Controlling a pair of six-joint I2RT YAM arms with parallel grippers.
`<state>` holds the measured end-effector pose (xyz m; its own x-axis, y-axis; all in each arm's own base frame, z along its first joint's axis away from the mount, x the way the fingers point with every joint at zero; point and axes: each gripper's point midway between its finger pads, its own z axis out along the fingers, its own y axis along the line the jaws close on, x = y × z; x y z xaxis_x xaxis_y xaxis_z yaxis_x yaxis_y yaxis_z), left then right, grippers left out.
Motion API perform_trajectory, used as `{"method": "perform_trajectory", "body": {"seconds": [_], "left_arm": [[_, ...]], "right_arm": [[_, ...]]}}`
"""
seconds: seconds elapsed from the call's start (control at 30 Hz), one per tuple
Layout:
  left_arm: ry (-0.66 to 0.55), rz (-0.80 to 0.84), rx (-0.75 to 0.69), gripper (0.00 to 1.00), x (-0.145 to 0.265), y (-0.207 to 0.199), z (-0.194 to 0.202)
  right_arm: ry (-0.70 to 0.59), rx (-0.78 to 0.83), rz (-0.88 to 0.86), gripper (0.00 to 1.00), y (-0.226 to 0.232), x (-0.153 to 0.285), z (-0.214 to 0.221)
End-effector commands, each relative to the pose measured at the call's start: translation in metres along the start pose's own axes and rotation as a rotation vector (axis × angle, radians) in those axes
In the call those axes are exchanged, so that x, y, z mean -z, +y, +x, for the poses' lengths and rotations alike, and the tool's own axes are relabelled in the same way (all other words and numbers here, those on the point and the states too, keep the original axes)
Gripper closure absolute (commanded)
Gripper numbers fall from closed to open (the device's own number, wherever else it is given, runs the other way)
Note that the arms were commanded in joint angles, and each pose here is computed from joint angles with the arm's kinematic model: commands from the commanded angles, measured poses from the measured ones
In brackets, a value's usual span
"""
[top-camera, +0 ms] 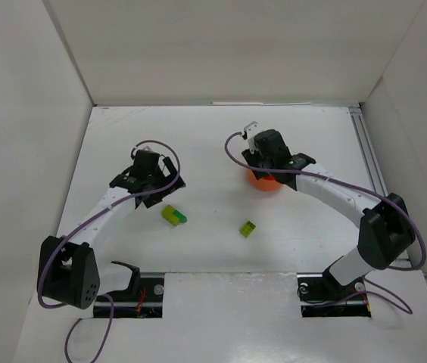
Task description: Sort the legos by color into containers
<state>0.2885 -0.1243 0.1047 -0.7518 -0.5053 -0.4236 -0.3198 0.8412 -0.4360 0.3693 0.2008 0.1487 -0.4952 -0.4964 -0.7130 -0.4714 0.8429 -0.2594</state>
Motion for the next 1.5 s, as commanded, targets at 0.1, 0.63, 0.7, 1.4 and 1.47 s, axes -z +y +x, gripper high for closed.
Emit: {"method": "perform_trajectory", "body": {"seconds": [0.1, 0.63, 0.7, 1.4, 1.47], "left_arm": [[0.016, -0.04, 0.063, 0.01, 0.009, 0.015, 0.015], [0.059, -0.188, 0.294, 0.07, -0.008, 0.06, 0.042], [0.059, -0.211, 0.338, 0.08, -0.013, 0.064, 0.044], [0.057, -0.295, 0.401, 0.47, -0.033, 0.079, 0.051], [0.056, -0.283, 0.383, 0.51, -0.034, 0.076, 0.051]], "right_arm": [[-0.119, -0.024, -0.011, 0.46, 0.0, 0.029, -0.028], [-0.136, -0.038, -0.084, 0.44, 0.018, 0.043, -0.012], [-0.138, -0.032, -0.091, 0.44, 0.021, 0.044, -0.013], [-0.118, -0.029, -0.072, 0.41, 0.017, 0.048, -0.006], [-0.108, -0.026, -0.073, 0.41, 0.018, 0.046, -0.001]]}}
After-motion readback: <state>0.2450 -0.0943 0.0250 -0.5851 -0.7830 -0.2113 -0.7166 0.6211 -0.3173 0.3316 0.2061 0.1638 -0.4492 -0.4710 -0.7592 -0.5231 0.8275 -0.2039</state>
